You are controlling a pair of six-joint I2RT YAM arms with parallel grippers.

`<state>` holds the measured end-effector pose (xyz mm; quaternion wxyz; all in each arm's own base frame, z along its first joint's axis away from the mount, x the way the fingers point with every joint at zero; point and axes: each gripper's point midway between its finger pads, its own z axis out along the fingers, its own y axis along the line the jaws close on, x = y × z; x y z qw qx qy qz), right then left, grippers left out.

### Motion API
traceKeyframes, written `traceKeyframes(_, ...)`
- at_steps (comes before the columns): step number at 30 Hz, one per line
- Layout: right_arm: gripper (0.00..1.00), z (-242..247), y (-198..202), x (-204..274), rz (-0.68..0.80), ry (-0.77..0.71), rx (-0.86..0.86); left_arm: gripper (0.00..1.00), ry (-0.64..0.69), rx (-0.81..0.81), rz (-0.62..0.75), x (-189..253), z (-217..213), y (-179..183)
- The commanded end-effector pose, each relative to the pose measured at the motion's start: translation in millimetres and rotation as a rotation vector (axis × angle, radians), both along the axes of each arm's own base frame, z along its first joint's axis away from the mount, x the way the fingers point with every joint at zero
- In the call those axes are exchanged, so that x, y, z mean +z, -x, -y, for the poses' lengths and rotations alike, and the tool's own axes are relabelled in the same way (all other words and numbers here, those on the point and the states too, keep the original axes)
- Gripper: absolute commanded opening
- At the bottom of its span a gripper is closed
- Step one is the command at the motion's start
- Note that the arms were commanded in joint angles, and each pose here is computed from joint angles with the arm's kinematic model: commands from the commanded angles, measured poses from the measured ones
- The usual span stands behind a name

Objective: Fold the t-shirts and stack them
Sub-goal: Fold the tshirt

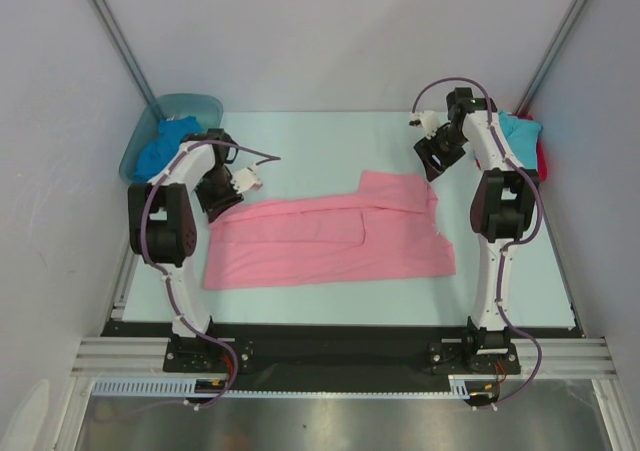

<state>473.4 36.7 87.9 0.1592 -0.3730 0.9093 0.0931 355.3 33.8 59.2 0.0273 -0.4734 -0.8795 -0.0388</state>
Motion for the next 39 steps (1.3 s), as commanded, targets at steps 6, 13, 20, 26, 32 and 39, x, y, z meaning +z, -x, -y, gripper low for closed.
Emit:
traceKeyframes(6, 0.66, -2.2, -28.2, 12.9, 0.095, 0.019, -0.047, 0.46, -0.017, -0.158, 0.090, 27.8, -4.4, -7.2)
traceKeyframes(13, 0.66, -4.0, -32.3, 17.2, 0.113, 0.041, -0.045, 0.48, 0.006, -0.187, 0.043, 13.4, 4.3, 5.2)
traceKeyframes(20, 0.66, -8.5, -33.6, 22.3, 0.124, 0.044, -0.045, 0.48, 0.033, -0.196, 0.040, 9.8, 10.8, 6.4)
traceKeyframes(26, 0.66, -14.7, -34.6, 26.5, 0.135, 0.046, -0.039, 0.47, 0.045, -0.197, 0.018, 1.6, 13.9, 8.5)
traceKeyframes(32, 0.66, -17.7, -34.0, 29.9, 0.139, 0.046, -0.038, 0.47, 0.061, -0.180, 0.013, -7.9, 18.2, 5.9)
traceKeyframes(39, 0.66, -18.8, -34.0, 33.4, 0.146, 0.047, -0.039, 0.45, 0.067, -0.180, 0.016, -11.1, 21.7, 4.5)
